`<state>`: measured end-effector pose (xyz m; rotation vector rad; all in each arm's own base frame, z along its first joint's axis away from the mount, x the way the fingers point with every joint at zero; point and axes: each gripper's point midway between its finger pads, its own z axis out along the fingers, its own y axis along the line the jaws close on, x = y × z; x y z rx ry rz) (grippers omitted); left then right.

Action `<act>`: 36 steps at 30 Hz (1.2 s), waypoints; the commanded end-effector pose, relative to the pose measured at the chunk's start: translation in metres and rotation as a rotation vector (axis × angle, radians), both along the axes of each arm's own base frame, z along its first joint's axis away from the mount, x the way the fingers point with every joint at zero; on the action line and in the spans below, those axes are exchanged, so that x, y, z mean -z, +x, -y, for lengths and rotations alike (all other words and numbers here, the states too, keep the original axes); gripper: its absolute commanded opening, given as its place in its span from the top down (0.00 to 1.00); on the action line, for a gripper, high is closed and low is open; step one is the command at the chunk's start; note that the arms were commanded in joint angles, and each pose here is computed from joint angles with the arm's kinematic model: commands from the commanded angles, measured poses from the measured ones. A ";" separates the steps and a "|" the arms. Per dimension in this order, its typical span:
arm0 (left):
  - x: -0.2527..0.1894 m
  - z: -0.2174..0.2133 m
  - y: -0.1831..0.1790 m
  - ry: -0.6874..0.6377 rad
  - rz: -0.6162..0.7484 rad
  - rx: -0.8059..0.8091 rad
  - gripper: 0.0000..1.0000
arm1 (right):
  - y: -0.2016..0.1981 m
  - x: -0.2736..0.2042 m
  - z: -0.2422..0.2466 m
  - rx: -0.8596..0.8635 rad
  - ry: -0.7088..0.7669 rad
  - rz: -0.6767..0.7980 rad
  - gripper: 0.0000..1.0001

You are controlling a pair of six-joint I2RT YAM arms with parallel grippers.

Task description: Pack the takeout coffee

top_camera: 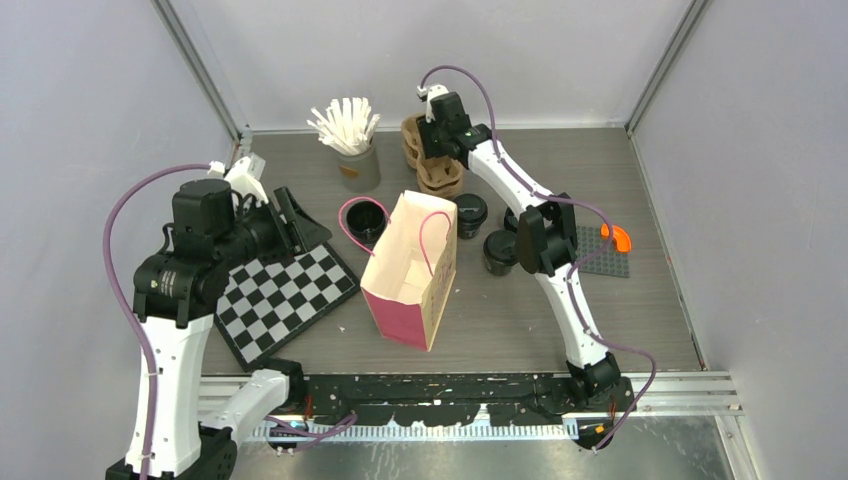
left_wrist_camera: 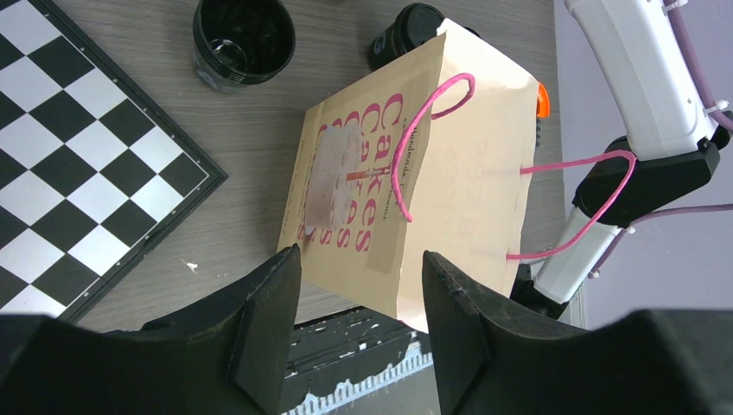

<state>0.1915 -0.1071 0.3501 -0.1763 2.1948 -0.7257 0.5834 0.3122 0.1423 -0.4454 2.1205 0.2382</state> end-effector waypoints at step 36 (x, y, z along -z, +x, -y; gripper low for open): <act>-0.005 0.008 0.005 -0.031 0.017 0.038 0.41 | 0.000 0.006 -0.005 0.031 -0.020 0.003 0.47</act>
